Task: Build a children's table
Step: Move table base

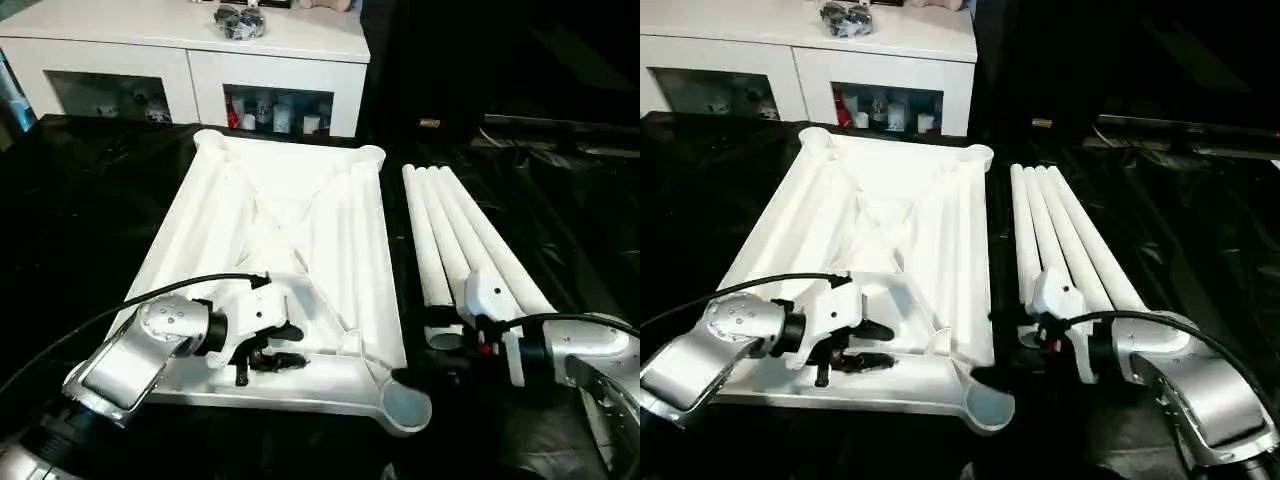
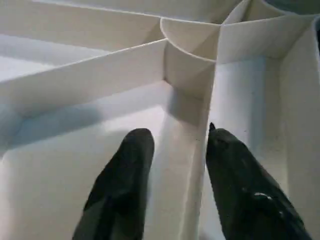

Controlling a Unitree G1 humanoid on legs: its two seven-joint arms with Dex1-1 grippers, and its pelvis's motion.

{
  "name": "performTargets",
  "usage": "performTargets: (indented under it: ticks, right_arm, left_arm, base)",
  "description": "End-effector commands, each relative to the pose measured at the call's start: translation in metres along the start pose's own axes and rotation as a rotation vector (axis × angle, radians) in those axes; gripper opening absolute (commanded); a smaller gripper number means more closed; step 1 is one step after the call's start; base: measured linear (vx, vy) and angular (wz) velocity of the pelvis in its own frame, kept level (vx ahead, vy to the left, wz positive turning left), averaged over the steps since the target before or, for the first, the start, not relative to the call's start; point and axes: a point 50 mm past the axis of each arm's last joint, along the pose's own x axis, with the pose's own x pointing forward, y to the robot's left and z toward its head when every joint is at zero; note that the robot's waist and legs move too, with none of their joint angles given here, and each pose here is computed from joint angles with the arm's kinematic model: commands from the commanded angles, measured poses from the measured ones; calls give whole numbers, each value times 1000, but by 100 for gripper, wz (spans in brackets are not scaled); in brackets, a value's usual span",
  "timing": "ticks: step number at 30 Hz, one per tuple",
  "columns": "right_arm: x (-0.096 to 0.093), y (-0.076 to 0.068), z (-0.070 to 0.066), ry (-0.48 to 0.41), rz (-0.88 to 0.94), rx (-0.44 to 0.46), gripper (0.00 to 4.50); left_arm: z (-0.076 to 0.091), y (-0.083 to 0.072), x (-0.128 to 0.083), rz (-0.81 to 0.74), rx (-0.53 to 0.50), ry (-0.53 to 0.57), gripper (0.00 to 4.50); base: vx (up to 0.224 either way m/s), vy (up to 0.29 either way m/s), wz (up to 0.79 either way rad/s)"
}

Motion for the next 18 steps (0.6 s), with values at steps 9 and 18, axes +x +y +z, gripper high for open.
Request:
performTargets:
  ticks: [9,18]
  right_arm:
    - [-1,1,2,19,24,-18,450]
    - [1,-1,-3,16,14,-21,450]
  left_arm:
    - [-6,-1,2,-16,14,46,91]
    - [-1,2,-4,65,88,16,16]
  base:
    - [0,0,0]
    - [0,0,0]
